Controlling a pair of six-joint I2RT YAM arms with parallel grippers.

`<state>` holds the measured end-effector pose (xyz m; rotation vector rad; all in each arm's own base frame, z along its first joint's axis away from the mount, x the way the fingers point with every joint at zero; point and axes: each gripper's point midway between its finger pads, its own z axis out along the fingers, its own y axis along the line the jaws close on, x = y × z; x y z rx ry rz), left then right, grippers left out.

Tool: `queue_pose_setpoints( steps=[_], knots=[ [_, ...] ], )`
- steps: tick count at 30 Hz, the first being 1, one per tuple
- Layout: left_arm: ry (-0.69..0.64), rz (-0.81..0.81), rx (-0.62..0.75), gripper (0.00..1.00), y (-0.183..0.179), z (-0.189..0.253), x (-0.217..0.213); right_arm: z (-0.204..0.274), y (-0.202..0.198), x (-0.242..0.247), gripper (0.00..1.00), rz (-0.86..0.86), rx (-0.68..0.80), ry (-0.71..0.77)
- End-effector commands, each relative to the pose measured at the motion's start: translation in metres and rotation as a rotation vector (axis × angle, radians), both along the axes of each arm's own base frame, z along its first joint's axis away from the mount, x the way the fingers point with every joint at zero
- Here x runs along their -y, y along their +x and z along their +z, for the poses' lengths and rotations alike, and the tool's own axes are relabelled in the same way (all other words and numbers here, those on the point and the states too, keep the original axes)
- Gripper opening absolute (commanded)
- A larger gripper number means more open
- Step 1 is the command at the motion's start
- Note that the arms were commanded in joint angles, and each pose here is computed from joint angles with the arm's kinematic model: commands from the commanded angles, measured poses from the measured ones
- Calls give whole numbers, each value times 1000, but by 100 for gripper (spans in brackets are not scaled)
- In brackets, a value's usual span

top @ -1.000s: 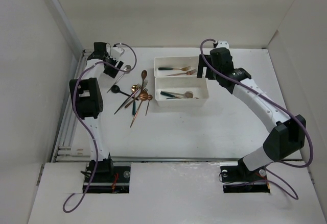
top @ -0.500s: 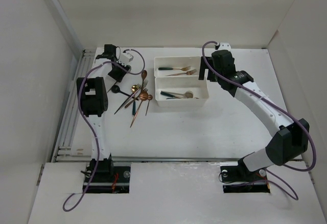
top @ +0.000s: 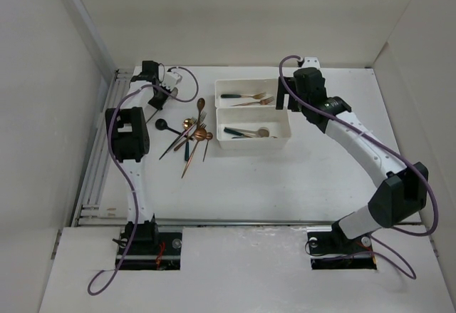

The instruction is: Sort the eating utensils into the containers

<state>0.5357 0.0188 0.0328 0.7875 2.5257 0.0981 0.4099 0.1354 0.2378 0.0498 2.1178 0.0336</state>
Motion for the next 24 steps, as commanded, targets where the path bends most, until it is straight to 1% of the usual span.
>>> queue_pose_setpoints(
  steps=[1, 2, 4, 5, 7, 10, 11, 12, 13, 14, 15, 16, 18, 20, 21, 22, 23, 24],
  knots=[
    [4, -29, 231, 0, 19, 88, 4, 29, 13, -6, 98, 1, 91, 20],
    [7, -55, 298, 0, 19, 118, 10, 29, 13, -8, 98, 9, 89, 24],
    [16, -95, 352, 0, 17, 139, 12, 31, 14, -8, 98, 9, 97, 28],
    [16, -107, 392, 0, 15, 157, 14, 31, 14, -8, 98, 9, 97, 28],
    [27, -153, 398, 0, 9, 163, 21, 31, 14, -8, 98, 9, 97, 28],
    [7, -252, 405, 0, -4, 181, 47, 28, 14, -8, 98, 9, 96, 28],
    [13, -305, 407, 0, -9, 185, 57, 34, 14, -7, 98, 1, 116, 32],
    [-7, -351, 398, 0, -21, 190, 70, 30, 14, -7, 98, 1, 108, 28],
    [-20, -420, 395, 0, -29, 193, 96, 34, 13, -4, 98, -13, 118, 35],
    [-28, -469, 378, 0, -38, 190, 110, 37, 15, 1, 98, -37, 130, 42],
    [-40, -514, 353, 0, -49, 187, 125, 48, 12, 1, 98, -52, 154, 82],
    [-75, -583, 341, 0, -59, 185, 155, 51, 13, 10, 98, -87, 168, 99],
    [-132, -635, 354, 0, -65, 196, 186, 70, 9, 26, 98, -142, 216, 161],
    [-192, -709, 337, 0, -80, 197, 225, 77, 7, 37, 98, -166, 249, 182],
    [-197, -734, 318, 0, -84, 189, 238, 88, 3, 44, 98, -178, 275, 192],
    [-201, -758, 334, 0, -87, 198, 249, 88, 0, 45, 98, -178, 276, 193],
    [-219, -805, 304, 0, -95, 186, 270, 92, -1, 50, 98, -189, 286, 195],
    [-238, -823, 310, 0, -100, 191, 281, 91, -2, 55, 98, -194, 286, 184]
  ],
)
